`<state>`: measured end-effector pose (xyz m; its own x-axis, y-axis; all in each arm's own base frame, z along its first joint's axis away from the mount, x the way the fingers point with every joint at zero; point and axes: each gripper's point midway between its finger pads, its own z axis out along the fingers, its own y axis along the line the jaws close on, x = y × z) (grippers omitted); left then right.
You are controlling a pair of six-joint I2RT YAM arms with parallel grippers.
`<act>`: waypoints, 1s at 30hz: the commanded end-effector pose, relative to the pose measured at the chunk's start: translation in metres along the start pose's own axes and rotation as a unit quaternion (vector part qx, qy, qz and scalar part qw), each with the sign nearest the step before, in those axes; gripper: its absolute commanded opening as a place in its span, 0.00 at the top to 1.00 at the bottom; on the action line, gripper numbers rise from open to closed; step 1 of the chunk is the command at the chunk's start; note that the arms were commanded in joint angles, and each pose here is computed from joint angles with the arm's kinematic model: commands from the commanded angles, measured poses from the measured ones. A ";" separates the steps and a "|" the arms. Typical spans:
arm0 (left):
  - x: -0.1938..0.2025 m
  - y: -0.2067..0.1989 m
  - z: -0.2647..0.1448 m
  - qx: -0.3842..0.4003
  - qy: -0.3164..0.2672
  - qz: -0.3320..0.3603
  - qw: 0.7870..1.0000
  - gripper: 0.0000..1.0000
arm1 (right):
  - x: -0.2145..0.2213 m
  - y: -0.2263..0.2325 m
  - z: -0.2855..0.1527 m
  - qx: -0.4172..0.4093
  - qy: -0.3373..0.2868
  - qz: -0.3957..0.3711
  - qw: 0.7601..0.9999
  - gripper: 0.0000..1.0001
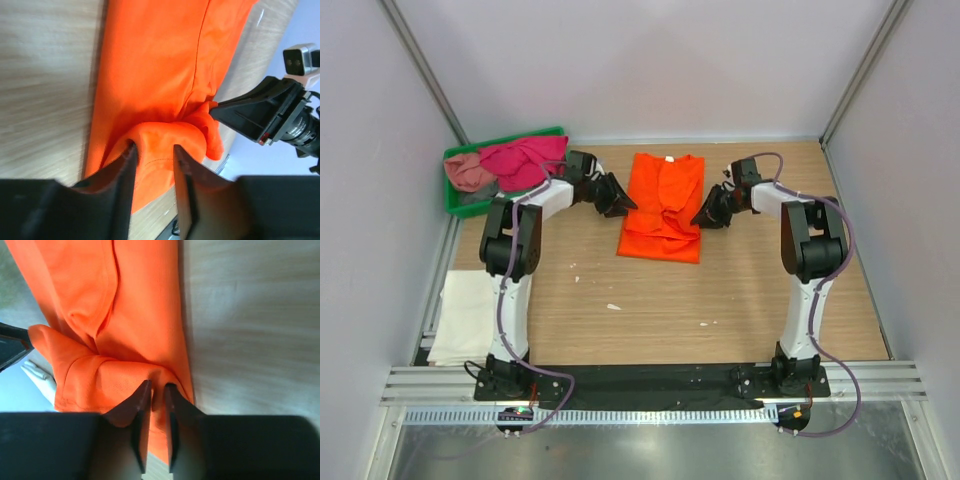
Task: Fold and stack the t-shirts
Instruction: Fold the tshirt
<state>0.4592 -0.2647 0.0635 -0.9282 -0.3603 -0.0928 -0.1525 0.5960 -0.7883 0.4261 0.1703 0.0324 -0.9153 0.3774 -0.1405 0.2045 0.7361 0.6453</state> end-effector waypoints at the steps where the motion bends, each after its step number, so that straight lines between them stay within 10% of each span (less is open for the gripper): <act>1: -0.026 -0.013 -0.014 -0.024 -0.029 0.045 0.998 0.62 | -0.037 0.025 -0.018 -0.015 -0.045 -0.039 0.998 0.71; 8: -0.029 -0.044 -0.080 -0.035 -0.065 0.131 0.989 0.48 | -0.031 0.023 -0.080 0.058 -0.059 -0.106 0.991 0.36; 13: 0.013 -0.045 -0.090 0.014 -0.027 0.131 0.991 0.51 | -0.002 0.026 -0.094 0.026 -0.068 -0.102 0.992 0.35; 17: 0.057 -0.027 -0.080 0.031 0.023 0.123 0.992 0.61 | 0.026 0.025 -0.078 0.018 -0.056 -0.084 0.995 0.58; 30: 0.086 -0.014 -0.060 0.008 0.008 0.084 0.996 0.61 | 0.060 0.057 -0.021 0.171 -0.137 -0.132 0.967 0.45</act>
<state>0.3407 -0.2588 0.0736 -0.9718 -0.2019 -0.1216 -0.0463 0.6694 -0.7414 0.3407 0.2305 0.0669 -0.9053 0.1973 -0.3761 0.0503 0.9291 0.3663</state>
